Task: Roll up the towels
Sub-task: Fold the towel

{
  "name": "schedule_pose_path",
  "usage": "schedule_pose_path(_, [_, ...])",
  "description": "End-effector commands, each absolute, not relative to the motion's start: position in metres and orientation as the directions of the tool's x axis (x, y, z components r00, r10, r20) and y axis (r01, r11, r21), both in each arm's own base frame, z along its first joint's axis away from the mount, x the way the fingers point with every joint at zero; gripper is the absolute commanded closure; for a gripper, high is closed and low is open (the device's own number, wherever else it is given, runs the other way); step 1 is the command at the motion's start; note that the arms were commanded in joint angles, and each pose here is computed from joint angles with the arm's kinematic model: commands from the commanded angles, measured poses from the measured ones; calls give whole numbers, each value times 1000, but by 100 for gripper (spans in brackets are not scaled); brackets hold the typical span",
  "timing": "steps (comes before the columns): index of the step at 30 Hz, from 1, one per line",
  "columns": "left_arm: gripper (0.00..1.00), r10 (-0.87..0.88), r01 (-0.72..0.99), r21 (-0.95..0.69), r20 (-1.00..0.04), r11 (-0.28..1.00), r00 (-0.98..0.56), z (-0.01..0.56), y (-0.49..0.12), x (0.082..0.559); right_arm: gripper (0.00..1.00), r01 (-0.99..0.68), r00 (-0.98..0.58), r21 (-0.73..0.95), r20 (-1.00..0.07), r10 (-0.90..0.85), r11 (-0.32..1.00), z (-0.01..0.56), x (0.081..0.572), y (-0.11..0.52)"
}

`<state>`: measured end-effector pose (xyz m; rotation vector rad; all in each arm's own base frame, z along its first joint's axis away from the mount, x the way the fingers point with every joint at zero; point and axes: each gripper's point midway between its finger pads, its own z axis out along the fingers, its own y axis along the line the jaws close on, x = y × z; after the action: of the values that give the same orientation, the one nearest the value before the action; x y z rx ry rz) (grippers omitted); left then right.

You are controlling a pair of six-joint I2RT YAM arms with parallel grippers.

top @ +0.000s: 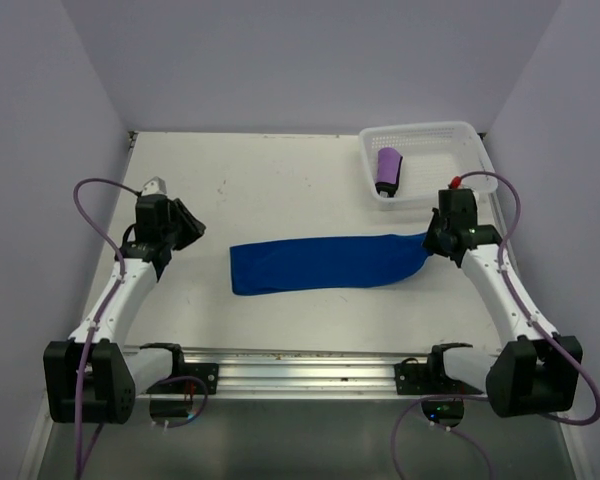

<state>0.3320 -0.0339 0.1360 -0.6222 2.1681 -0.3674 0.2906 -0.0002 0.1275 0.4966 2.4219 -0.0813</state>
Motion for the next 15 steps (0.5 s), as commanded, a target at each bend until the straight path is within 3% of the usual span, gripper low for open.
schedule_pose_path(1, [61,-534,-250,-485,-640,838,-552,136,-42,325,100,237,-703,145,-657,272,961,157,296,20])
schedule_pose_path(6, [61,-534,-228,-503,-626,833,-569,126,-49,321,100,-10,-711,202,-690,135,979,172,300,82])
schedule_pose_path(15, [61,-534,-217,-525,-584,823,-612,111,-58,318,100,-224,-741,195,-671,-37,955,187,306,177])
